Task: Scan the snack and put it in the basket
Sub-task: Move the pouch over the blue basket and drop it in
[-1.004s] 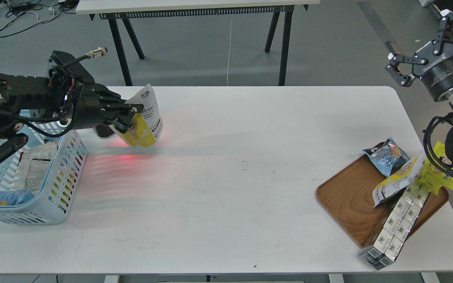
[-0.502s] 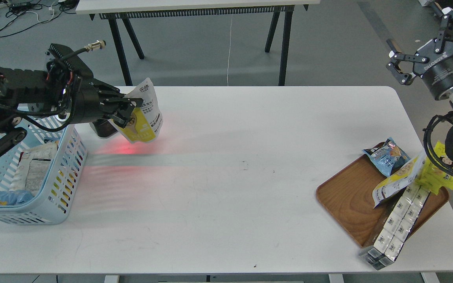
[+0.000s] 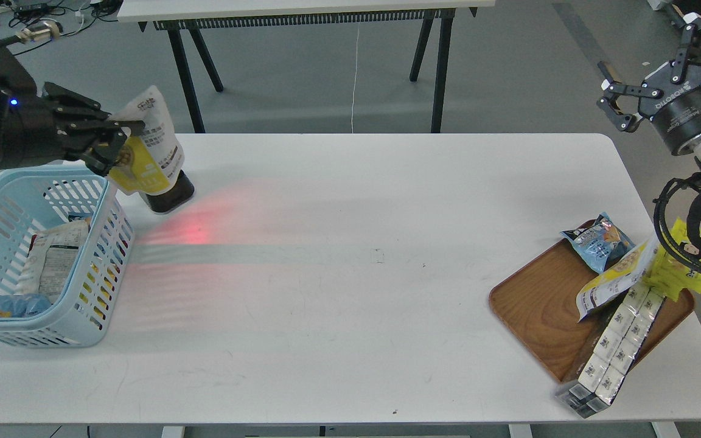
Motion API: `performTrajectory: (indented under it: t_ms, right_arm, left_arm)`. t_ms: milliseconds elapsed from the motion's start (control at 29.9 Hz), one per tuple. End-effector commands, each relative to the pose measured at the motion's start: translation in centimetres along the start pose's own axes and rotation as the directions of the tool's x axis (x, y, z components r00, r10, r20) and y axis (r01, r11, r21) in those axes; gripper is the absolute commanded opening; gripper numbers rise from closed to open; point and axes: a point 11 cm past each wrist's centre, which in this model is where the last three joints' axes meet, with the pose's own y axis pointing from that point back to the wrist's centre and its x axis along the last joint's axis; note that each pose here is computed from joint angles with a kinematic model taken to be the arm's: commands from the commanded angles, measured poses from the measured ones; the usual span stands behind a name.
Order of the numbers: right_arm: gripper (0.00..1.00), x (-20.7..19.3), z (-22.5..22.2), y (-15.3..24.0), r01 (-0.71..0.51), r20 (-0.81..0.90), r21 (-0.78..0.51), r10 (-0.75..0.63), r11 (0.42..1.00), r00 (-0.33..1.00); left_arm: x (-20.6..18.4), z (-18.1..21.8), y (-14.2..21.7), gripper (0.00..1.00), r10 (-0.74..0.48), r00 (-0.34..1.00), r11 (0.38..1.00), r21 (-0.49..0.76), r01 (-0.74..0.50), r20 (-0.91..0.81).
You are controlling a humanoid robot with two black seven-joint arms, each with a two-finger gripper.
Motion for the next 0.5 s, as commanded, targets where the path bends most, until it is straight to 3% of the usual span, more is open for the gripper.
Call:
performTrajectory:
  t_ms: [0,201,469]
  right_arm:
    - [0.99,0.0,-0.1,0.0,-0.001,0.000,0.004,0.001,1.000,1.000]
    - [0.99,1.8,-0.3,0.5,-0.052,-0.022,0.014,0.052,0.999,0.998]
    - [0.99,3.4,-1.9,0.5,-0.105,-0.033,0.075,0.107,0.992,0.994]
  left_arm:
    - [-0.7,-2.5,3.8,0.00,0.010,0.993,0.999,0.054,-0.004,-0.117]
    - [-4.6,-6.0,6.4,0.01,-0.042,0.980,0.983,0.166,0.076,-0.196]
    - [-10.4,-5.7,5.6,0.01,-0.143,0.966,0.972,0.152,0.178,-0.215]
